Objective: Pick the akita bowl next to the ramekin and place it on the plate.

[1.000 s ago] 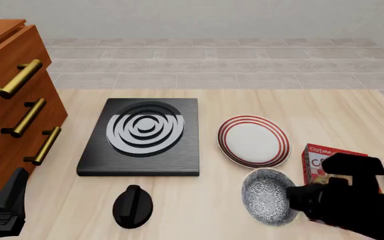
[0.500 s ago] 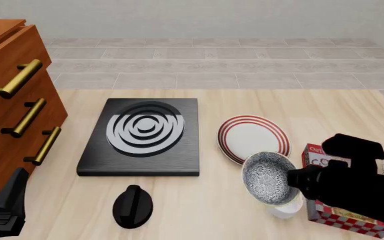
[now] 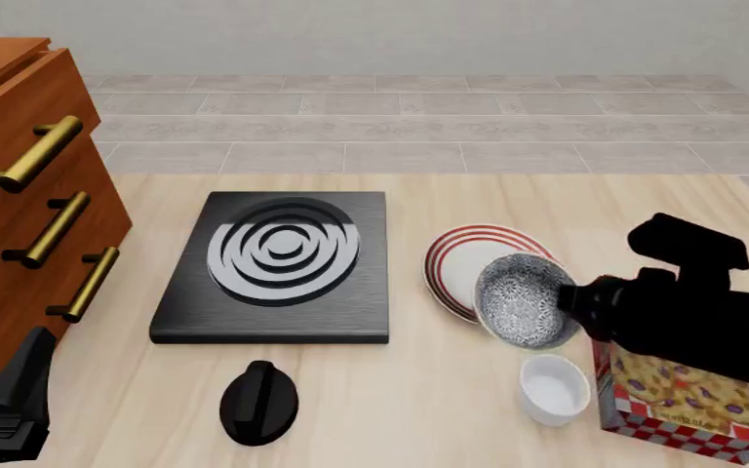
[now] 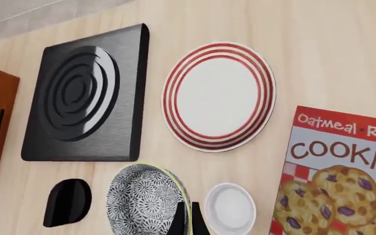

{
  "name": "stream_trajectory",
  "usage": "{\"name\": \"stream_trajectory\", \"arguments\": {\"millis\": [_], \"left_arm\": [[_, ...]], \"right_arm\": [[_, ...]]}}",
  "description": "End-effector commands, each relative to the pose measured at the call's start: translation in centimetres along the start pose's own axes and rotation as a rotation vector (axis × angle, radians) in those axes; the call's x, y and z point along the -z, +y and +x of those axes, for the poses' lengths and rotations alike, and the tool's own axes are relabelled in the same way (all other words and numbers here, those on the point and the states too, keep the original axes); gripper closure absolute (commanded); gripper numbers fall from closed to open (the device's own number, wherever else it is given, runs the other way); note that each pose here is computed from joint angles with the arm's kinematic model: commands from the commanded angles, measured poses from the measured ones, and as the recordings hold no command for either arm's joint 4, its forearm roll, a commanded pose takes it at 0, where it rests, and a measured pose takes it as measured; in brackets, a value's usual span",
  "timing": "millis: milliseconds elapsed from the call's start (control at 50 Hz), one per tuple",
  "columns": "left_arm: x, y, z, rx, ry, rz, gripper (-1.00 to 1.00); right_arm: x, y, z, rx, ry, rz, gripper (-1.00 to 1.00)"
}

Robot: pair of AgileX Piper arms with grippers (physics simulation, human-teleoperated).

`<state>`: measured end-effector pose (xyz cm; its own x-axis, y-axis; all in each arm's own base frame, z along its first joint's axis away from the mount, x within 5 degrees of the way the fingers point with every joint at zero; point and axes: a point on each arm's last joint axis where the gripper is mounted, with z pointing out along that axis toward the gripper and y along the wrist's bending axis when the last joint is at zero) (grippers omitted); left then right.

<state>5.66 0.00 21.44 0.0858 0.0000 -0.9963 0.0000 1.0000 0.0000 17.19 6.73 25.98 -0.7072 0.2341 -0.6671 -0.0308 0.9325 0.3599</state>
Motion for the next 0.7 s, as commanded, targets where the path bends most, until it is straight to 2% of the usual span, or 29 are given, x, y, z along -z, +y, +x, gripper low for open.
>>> {"name": "stream_trajectory", "arguments": {"millis": [20, 500, 700], "left_arm": [[0.0, 0.0, 0.0, 0.000, 0.000, 0.000, -1.00], [0.0, 0.0, 0.0, 0.000, 0.000, 0.000, -1.00], [0.0, 0.0, 0.0, 0.000, 0.000, 0.000, -1.00]], "right_arm": [[-0.7, 0.2, -1.4, -0.027, -0.030, 0.005, 1.00], [-4.0, -0.3, -2.8, -0.053, -0.050, 0.032, 1.00], [-5.6, -0.9, -2.7, -0.053, -0.046, 0.050, 1.00]]}}
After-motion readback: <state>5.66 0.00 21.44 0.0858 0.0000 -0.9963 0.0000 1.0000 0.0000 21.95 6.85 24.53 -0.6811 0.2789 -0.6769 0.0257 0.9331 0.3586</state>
